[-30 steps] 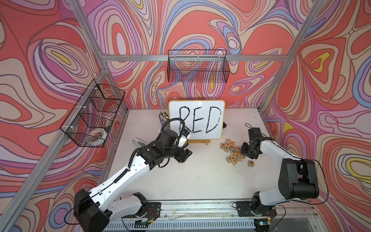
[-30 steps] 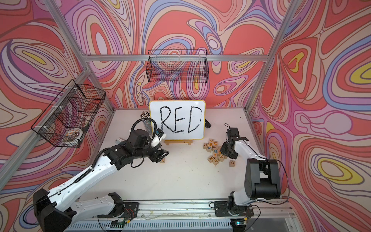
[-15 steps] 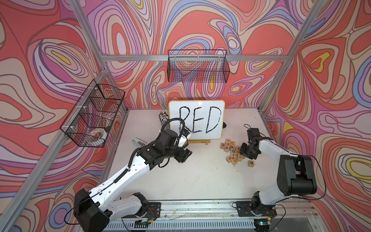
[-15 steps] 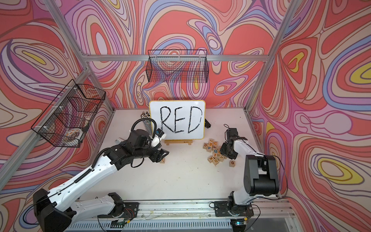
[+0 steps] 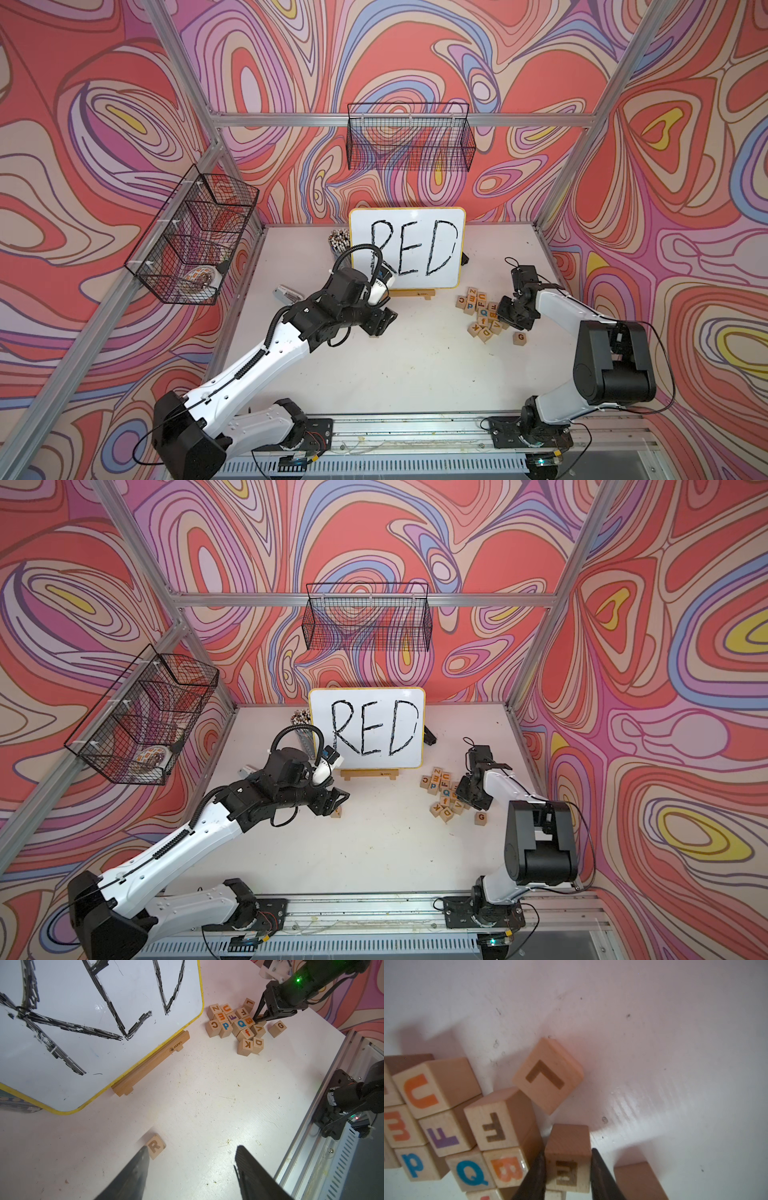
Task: Assemble the uppercase word "red" with letter blocks
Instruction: Pick up the letter block from the center of the board.
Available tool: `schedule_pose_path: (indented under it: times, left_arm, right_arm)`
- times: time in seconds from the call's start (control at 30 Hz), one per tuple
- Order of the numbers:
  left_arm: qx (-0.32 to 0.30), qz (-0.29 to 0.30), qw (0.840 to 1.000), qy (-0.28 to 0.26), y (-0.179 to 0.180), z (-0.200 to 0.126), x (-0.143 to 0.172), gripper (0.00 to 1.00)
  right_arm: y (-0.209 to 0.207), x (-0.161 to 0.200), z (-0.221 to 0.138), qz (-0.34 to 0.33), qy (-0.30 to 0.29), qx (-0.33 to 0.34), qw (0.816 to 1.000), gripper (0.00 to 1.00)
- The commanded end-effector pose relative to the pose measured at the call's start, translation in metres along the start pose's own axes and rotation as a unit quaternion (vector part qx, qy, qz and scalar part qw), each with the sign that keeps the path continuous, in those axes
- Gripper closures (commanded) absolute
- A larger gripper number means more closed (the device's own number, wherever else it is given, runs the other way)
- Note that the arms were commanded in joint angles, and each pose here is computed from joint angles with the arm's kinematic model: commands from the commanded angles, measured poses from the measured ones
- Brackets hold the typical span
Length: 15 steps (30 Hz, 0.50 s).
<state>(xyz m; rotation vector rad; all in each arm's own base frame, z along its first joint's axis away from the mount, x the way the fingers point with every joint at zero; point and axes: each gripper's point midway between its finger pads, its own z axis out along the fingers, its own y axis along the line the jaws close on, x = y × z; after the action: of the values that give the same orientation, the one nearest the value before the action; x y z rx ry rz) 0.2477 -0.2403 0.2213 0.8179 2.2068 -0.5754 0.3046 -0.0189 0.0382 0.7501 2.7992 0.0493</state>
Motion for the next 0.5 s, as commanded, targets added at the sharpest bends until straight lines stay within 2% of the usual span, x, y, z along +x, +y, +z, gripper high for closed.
schedule_pose_path:
  times: [0.0, 0.27, 0.47]
  left_arm:
    - [-0.003, 0.010, 1.000, 0.000, 0.000, -0.004, 0.002, 0.31]
    - [-0.005, 0.011, 1.000, -0.002, 0.000, -0.006, 0.002, 0.31]
    - [-0.015, 0.014, 1.000, -0.005, 0.003, -0.007, 0.001, 0.31]
  right_arm:
    - [-0.008, -0.006, -0.020, 0.006, -0.023, 0.016, 1.000, 0.80]
    - [0.006, -0.008, -0.061, -0.025, -0.047, -0.015, 0.998, 0.82]
    - [0.060, 0.019, -0.081, -0.136, -0.040, -0.050, 0.989, 0.82]
